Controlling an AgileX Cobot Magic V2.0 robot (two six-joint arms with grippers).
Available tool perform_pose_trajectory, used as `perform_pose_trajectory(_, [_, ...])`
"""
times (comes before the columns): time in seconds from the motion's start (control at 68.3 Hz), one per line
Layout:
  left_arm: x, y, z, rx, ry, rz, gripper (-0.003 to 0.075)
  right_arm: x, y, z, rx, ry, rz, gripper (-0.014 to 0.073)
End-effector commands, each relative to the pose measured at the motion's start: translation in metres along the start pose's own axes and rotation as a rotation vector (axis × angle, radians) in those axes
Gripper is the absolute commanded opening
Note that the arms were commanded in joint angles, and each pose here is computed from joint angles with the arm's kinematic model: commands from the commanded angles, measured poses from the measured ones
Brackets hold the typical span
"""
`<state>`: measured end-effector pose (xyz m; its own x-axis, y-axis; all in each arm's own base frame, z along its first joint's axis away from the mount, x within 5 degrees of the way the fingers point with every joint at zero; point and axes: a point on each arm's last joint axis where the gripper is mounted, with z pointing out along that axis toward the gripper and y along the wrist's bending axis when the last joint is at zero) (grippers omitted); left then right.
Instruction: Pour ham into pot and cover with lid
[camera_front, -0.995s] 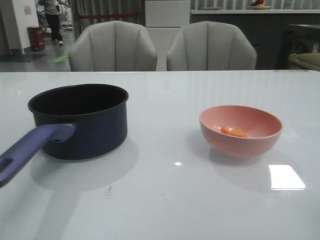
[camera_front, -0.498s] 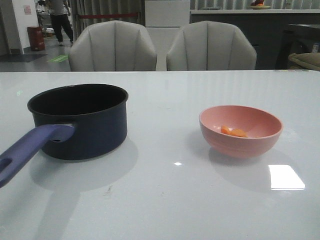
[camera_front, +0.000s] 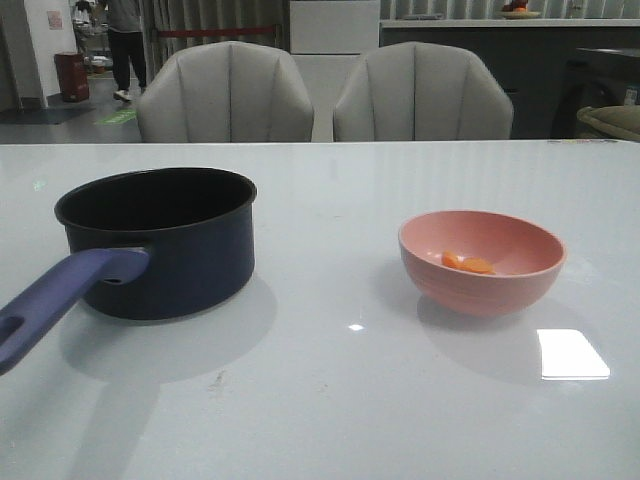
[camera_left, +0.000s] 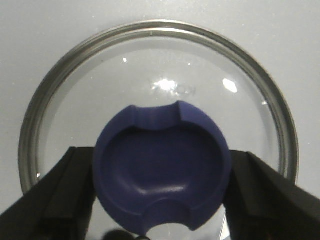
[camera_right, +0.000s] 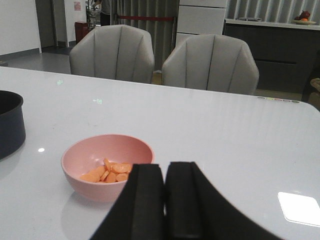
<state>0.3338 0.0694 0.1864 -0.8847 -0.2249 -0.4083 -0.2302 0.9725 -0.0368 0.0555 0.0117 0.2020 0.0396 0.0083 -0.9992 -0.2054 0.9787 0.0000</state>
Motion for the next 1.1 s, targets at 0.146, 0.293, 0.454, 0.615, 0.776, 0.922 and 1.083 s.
perform_pose_trajectory(0.146, [-0.012, -0.007, -0.018, 0.012, -0.087, 0.02, 0.0532, -0.01, 0.0, -0.002, -0.001, -0.109, -0.009, 0.0153])
perform_pose_trajectory(0.293, [-0.011, -0.012, -0.018, 0.018, -0.078, 0.034, 0.0594, -0.01, 0.0, -0.002, -0.001, -0.109, -0.009, 0.0153])
perform_pose_trajectory(0.454, [-0.012, -0.017, -0.02, 0.022, -0.067, 0.051, 0.0604, -0.01, 0.0, -0.002, -0.001, -0.109, -0.009, 0.0153])
perform_pose_trajectory(0.615, [-0.014, -0.017, -0.03, 0.016, -0.085, 0.062, 0.0604, -0.01, 0.0, -0.002, -0.001, -0.109, -0.009, 0.0153])
perform_pose_trajectory(0.776, [-0.014, -0.016, -0.056, 0.004, -0.133, 0.083, 0.0604, -0.01, 0.0, -0.002, -0.001, -0.109, -0.009, 0.0153])
perform_pose_trajectory(0.922, [-0.007, -0.016, -0.088, 0.019, -0.212, 0.069, 0.0604, -0.01, 0.0, -0.002, -0.001, -0.109, -0.009, 0.0153])
perform_pose_trajectory(1.083, [0.009, -0.021, -0.132, 0.045, -0.352, 0.073, 0.0604, -0.01, 0.0, -0.002, -0.001, -0.109, -0.009, 0.0153])
